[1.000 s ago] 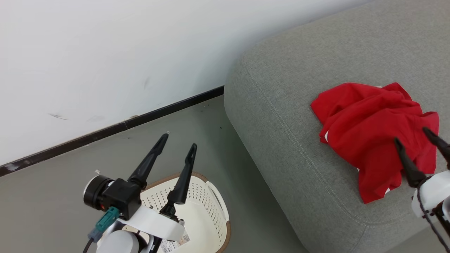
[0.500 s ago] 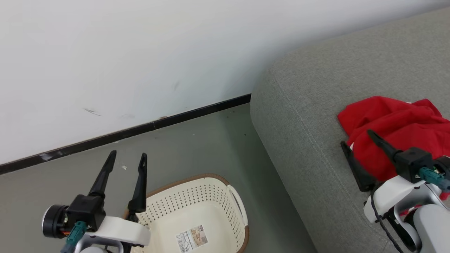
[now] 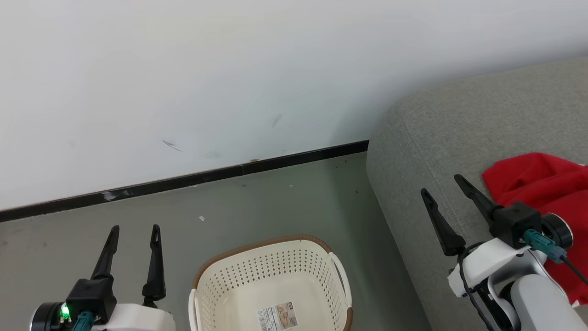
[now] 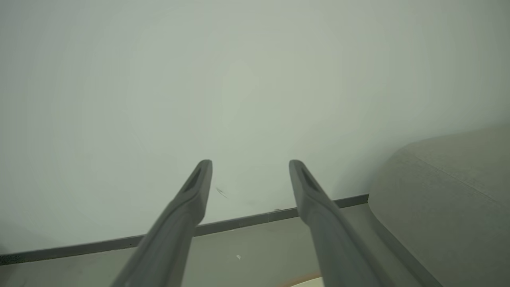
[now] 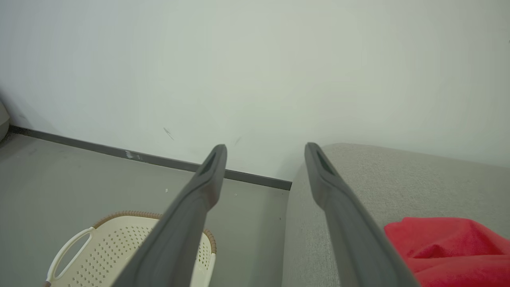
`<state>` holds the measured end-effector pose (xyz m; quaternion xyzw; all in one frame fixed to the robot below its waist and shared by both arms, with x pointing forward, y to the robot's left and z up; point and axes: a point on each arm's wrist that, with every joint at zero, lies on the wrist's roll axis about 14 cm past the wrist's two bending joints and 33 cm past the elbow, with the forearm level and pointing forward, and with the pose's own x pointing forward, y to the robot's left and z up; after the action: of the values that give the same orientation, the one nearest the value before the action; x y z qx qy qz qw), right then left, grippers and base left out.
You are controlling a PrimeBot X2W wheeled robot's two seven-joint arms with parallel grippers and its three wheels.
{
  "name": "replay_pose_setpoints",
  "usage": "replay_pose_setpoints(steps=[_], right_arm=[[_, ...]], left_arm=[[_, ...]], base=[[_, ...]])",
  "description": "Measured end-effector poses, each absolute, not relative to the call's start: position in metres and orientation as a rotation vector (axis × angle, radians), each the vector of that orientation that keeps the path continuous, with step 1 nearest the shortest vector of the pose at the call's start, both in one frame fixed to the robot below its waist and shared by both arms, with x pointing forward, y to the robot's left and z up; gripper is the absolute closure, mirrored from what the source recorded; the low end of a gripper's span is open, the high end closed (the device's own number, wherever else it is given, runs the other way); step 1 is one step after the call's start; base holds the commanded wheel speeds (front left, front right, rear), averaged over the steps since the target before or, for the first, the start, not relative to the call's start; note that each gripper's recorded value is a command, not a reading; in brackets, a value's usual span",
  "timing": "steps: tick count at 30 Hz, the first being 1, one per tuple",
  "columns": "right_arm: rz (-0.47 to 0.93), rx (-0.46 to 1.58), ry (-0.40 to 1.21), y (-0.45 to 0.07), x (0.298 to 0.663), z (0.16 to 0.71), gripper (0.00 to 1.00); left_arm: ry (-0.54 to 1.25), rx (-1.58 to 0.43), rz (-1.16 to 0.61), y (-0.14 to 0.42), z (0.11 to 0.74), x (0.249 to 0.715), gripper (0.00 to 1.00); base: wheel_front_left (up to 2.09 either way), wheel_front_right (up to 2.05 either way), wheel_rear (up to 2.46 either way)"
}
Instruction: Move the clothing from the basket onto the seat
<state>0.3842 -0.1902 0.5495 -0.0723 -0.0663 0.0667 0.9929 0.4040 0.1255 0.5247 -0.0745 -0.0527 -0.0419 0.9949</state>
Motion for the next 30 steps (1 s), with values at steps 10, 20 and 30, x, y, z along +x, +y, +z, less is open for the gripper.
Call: replay_pose_setpoints(steps=[10, 20, 30], right_arm=[[0.153, -0.119, -0.157, -0.169, 0.382, 0.548, 0.0], [0.134, -0.099, -0.159, -0.163, 0.372, 0.542, 0.0], [0.118, -0.095, -0.14, -0.166, 0.36, 0.532, 0.0]], left_arm=[[-0.118, -0.135, 0.023, 0.162, 0.528, 0.379, 0.0], [-0.132, -0.132, 0.05, 0.173, 0.531, 0.362, 0.0], [-0.123, -0.13, 0.051, 0.176, 0.528, 0.355, 0.0]], base=[[0.0, 0.0, 0.0], [0.0, 0.0, 0.0], [0.0, 0.0, 0.0]])
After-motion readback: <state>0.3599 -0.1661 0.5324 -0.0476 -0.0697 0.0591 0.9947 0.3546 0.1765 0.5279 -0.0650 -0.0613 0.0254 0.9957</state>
